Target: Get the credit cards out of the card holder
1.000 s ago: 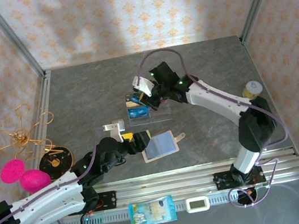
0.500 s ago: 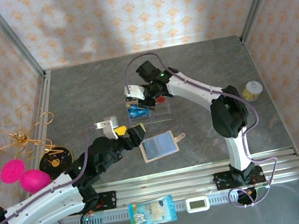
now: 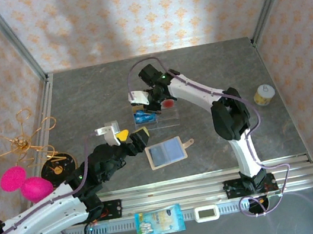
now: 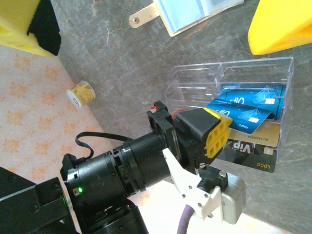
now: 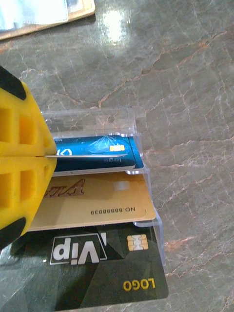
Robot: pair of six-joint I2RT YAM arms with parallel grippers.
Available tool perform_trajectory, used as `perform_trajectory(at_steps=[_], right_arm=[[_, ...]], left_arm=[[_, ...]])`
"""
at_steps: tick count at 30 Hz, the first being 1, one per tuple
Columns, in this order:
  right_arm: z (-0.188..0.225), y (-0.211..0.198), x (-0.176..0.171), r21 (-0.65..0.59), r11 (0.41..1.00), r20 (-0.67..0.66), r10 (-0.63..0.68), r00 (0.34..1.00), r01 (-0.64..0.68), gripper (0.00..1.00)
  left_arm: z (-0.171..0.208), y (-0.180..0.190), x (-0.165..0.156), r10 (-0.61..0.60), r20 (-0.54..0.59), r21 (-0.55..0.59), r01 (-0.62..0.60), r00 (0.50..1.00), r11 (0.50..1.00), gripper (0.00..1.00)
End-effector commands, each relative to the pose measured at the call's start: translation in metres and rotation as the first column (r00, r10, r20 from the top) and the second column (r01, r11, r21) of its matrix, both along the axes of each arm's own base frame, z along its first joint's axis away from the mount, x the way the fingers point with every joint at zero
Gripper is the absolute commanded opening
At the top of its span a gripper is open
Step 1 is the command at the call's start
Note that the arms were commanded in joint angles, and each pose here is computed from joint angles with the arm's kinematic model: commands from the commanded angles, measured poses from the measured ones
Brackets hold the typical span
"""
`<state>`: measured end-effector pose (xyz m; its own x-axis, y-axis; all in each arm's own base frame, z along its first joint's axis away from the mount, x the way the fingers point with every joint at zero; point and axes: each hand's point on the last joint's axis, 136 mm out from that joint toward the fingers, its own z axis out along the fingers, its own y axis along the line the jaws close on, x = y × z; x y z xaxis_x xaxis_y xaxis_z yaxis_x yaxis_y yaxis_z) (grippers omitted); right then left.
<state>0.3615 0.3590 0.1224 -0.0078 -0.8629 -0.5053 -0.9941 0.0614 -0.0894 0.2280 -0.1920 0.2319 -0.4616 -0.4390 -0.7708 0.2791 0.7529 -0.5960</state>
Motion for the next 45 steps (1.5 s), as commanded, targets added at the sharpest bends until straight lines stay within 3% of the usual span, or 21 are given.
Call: perform_trajectory(at_steps=[1, 9, 13, 17, 24, 28, 33, 34, 37, 41, 45], right_arm=[[-0.001, -0.005, 0.007, -0.041, 0.999, 0.009, -0.009, 1.000, 0.010, 0.00], [-0.016, -0.002, 0.009, -0.080, 0.996, -0.005, -0.031, 1.000, 0.030, 0.00], [-0.014, 0.004, 0.010, -0.072, 0.997, 0.010, -0.038, 0.999, 0.039, 0.21], [0.006, 0.015, 0.012, 0.018, 0.998, 0.025, -0.062, 0.998, 0.062, 0.29], [0.053, 0.021, 0.002, 0.212, 0.967, 0.029, -0.149, 0.988, 0.139, 0.32], [0.074, 0.018, 0.001, 0.360, 0.889, -0.019, -0.298, 0.955, 0.284, 0.32], [0.079, -0.001, -0.014, 0.510, 0.650, -0.261, -0.507, 0.821, 0.563, 0.32], [0.074, -0.008, -0.019, 0.515, 0.589, -0.314, -0.547, 0.776, 0.623, 0.33], [0.043, -0.028, -0.049, 0.472, 0.496, -0.398, -0.618, 0.678, 0.729, 0.33], [-0.017, -0.043, -0.102, 0.318, 0.546, -0.350, -0.692, 0.631, 0.775, 0.34], [-0.043, -0.038, -0.137, 0.264, 0.571, -0.319, -0.709, 0.629, 0.778, 0.34]], left_arm=[[0.013, 0.004, 0.002, 0.023, 0.032, -0.004, -0.023, 0.999, 1.000, 0.99], [0.010, 0.004, 0.002, 0.021, 0.029, -0.004, -0.021, 0.999, 1.000, 0.99], [0.009, 0.004, 0.002, 0.018, 0.027, -0.005, -0.018, 0.999, 1.000, 0.99], [0.008, 0.003, 0.002, 0.018, 0.026, -0.007, -0.017, 1.000, 1.000, 0.99], [0.005, 0.004, 0.002, 0.028, 0.016, -0.024, -0.028, 0.999, 0.999, 0.99], [0.004, 0.003, 0.002, 0.028, 0.010, -0.051, -0.028, 1.000, 0.998, 0.99], [-0.001, 0.003, 0.002, 0.031, 0.013, -0.079, -0.030, 0.999, 0.996, 0.99], [-0.001, 0.003, 0.002, 0.029, 0.016, -0.085, -0.027, 0.999, 0.996, 0.99], [-0.005, 0.002, 0.001, 0.023, 0.011, -0.097, -0.022, 1.000, 0.995, 0.99], [-0.011, -0.001, -0.001, 0.008, -0.014, -0.106, -0.010, 1.000, 0.994, 0.99], [-0.017, -0.008, -0.004, -0.036, -0.034, -0.114, 0.032, 0.999, 0.993, 0.99]])
